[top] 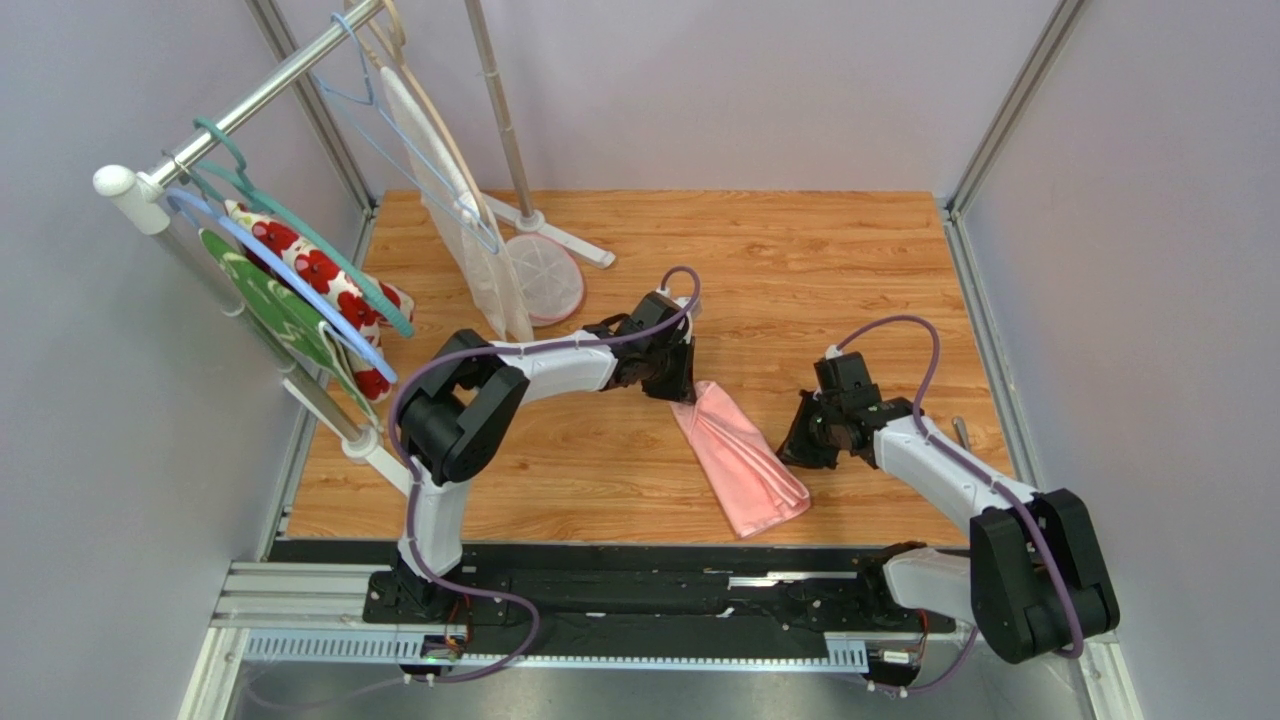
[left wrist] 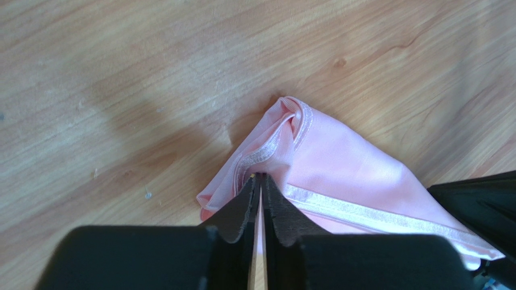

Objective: Fold the napkin into a case and place the utensils inside
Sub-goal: Stuff the top corner of the smaller-rectangle-folded napkin at the center of the board.

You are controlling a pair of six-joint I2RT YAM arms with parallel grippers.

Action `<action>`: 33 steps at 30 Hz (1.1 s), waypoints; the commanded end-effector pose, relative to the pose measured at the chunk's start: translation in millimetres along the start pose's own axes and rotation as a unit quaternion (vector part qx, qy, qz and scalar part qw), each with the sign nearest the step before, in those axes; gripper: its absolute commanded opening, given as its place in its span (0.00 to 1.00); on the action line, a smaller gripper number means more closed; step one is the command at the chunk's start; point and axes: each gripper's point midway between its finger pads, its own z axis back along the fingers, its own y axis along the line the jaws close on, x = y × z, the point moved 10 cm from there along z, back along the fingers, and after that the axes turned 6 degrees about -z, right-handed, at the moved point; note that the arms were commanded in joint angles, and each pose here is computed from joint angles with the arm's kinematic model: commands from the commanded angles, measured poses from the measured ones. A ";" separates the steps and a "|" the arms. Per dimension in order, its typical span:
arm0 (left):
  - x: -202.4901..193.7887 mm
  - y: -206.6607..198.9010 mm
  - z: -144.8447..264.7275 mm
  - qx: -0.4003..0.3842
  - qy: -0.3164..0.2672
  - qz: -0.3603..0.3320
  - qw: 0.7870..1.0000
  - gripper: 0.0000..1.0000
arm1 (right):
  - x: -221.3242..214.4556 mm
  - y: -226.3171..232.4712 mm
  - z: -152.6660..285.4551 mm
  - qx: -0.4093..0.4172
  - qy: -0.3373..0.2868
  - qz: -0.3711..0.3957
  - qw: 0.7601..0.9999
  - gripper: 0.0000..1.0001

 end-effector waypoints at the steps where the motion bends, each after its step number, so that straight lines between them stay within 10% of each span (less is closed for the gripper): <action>1: 7.5 -7.2 25.2 0.026 0.005 -0.021 0.999 0.17 | 0.6 1.6 -2.4 0.015 -0.009 0.001 1.000 0.02; 13: 28.7 -29.3 91.3 0.026 -0.043 -0.051 0.997 0.28 | -0.8 1.0 -6.5 0.022 -0.005 0.004 1.000 0.02; 19: -16.4 -45.4 99.4 -0.032 -0.005 -0.060 0.998 0.01 | -1.7 0.7 -7.3 0.025 -0.001 0.001 1.000 0.02; 33: -80.3 -76.4 52.8 -0.095 0.047 -0.065 0.992 0.00 | -1.2 2.1 -4.9 0.025 0.000 0.003 1.000 0.02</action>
